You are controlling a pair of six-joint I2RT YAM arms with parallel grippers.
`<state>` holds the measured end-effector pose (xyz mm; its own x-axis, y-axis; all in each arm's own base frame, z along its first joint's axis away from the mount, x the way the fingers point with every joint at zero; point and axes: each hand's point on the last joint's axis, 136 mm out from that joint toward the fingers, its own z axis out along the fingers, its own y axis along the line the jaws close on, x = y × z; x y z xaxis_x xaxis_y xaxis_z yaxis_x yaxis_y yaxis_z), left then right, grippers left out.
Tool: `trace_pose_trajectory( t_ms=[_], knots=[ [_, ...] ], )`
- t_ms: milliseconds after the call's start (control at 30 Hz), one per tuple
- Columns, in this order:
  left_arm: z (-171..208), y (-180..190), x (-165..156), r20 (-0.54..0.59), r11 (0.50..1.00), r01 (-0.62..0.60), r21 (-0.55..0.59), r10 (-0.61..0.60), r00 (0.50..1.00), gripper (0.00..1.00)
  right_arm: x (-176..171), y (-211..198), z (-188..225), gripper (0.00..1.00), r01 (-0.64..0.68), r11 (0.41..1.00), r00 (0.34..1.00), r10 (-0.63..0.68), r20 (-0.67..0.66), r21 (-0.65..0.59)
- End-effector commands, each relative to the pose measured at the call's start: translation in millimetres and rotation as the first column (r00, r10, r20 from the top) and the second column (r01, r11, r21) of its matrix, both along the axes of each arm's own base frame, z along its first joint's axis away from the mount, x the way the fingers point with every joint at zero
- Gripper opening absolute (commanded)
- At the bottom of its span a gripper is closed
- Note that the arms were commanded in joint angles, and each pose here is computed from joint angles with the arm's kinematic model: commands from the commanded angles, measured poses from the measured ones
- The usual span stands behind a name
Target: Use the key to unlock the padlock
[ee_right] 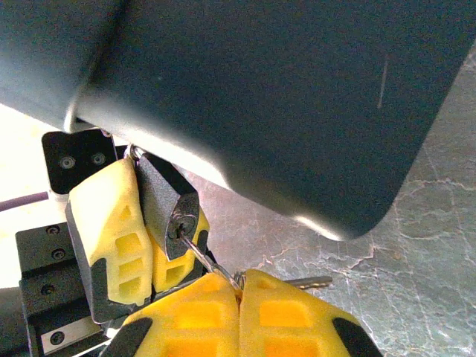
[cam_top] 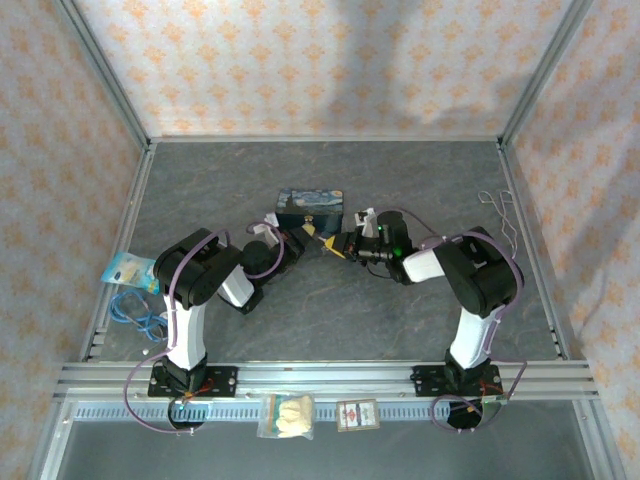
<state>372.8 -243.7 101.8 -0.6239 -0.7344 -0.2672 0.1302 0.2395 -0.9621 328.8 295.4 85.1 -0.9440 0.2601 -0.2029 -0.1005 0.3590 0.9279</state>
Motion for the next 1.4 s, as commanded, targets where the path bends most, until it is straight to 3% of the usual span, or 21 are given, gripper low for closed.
trace_pose_trajectory(
  t_ms=[0,133,267,433,633,833,1000,1167,1367],
  knots=[
    [29,-78,-74,0.089,0.908,0.417,-0.034,-0.413,0.906,0.0,23,24,75,0.0,-0.004,0.995,0.959,-0.022,0.281,0.095],
    [28,-67,-62,0.066,0.929,0.367,-0.058,-0.363,0.93,0.0,20,14,76,0.0,0.009,0.997,0.956,-0.03,0.293,0.073],
    [27,-64,-56,0.046,0.94,0.34,-0.044,-0.338,0.94,0.0,19,8,79,0.13,0.023,0.997,0.951,-0.043,0.306,0.067],
    [25,-63,-55,0.028,0.943,0.33,-0.042,-0.329,0.944,0.0,18,10,81,0.18,0.007,0.995,0.95,-0.036,0.311,0.095],
    [22,-59,-56,0.015,0.948,0.314,-0.046,-0.314,0.949,0.0,15,11,77,0.0,-0.001,0.994,0.955,-0.031,0.294,0.108],
    [14,-52,-49,-0.012,0.964,0.264,-0.032,-0.265,0.964,0.0,10,5,69,0.0,0.017,0.996,0.961,-0.042,0.275,0.091],
    [1,-25,-26,-0.056,0.996,0.09,-0.008,-0.09,0.994,0.0,6,-1,61,0.0,0.041,0.997,0.966,-0.057,0.251,0.069],
    [4,-4,3,-0.022,0.996,-0.084,0.025,0.085,0.996,0.0,-2,-13,51,0.0,0.064,0.998,0.97,-0.067,0.233,0.02],
    [-1,-15,27,-0.013,0.992,-0.114,0.055,0.115,0.993,0.0,-9,-28,45,0.0,0.103,0.993,0.966,-0.085,0.244,-0.061]
  ],
)
